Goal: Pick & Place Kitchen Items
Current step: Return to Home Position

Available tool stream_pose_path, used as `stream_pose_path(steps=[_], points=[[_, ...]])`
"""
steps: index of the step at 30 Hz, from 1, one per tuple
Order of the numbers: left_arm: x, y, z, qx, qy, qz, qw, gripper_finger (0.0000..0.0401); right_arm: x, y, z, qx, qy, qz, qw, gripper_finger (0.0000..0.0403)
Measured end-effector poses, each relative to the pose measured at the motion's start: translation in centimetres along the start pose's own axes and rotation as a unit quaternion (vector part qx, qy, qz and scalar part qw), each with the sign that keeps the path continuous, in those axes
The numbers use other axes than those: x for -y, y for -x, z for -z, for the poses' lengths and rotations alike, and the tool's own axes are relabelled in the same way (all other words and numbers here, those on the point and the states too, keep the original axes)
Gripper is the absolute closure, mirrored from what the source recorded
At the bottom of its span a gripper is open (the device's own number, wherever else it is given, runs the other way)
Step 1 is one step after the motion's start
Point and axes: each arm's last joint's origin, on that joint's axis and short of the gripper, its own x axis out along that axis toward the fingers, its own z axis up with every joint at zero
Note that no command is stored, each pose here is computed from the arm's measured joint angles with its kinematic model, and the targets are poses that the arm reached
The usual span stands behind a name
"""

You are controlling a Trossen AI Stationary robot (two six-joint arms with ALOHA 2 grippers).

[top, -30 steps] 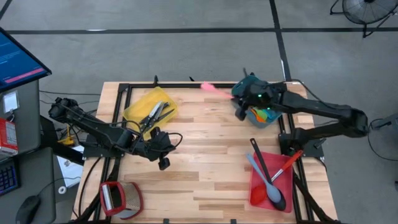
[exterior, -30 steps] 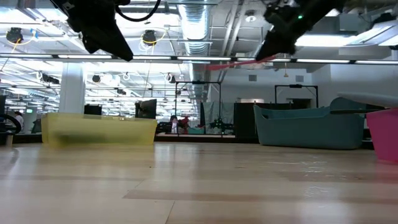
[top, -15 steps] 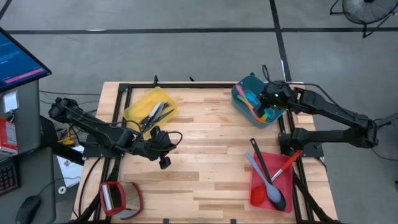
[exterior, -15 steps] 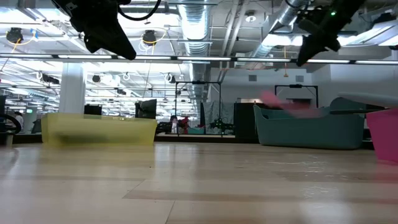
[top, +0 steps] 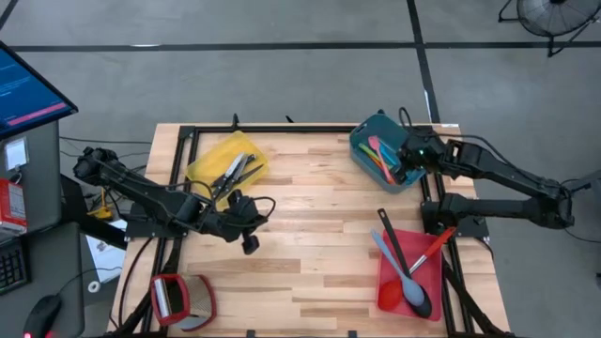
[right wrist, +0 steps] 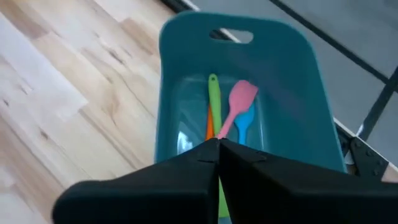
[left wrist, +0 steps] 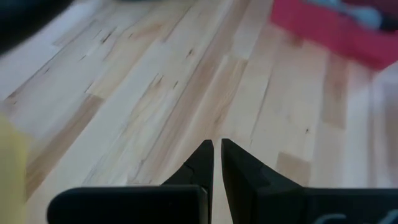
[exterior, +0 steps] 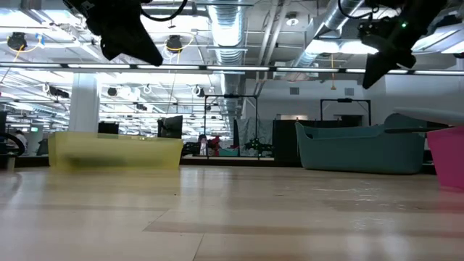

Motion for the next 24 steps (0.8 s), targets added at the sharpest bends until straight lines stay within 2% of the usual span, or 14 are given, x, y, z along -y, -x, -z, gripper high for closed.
stream_pose_path(steps=[3, 7, 10, 14, 16, 19, 24], points=[[0.0, 0.8, -0.8, 0.032, 0.018, 0.022, 0.999, 0.0384, -0.1, 0.5, -0.8, 0.037, -0.015, -0.015, 0.999, 0.0401], [-1.4, 4.5, -3.1, 0.121, 0.035, 0.053, 0.991, 0.0392, -0.4, 2.7, -2.9, 0.160, -0.006, -0.083, 0.984, 0.0401], [-3.6, 8.5, -4.5, 0.198, 0.055, 0.078, 0.976, 0.0398, -0.3, 4.7, -4.0, 0.263, 0.016, -0.152, 0.952, 0.0401], [-7.0, 13.4, -4.8, 0.275, 0.075, 0.124, 0.950, 0.0399, 0.3, 7.5, -4.5, 0.379, 0.057, -0.219, 0.897, 0.0402], [-8.6, 15.3, -4.6, 0.309, 0.082, 0.144, 0.937, 0.0399, 0.7, 8.5, -4.1, 0.406, 0.065, -0.222, 0.884, 0.0402], [-10.7, 17.1, -3.5, 0.346, 0.090, 0.154, 0.921, 0.0399, 1.3, 9.1, -2.9, 0.419, 0.063, -0.220, 0.879, 0.0402], [-12.2, 16.5, -0.6, 0.357, 0.098, 0.162, 0.915, 0.0400, 1.3, 7.3, 0.4, 0.412, 0.033, -0.236, 0.879, 0.0402]])
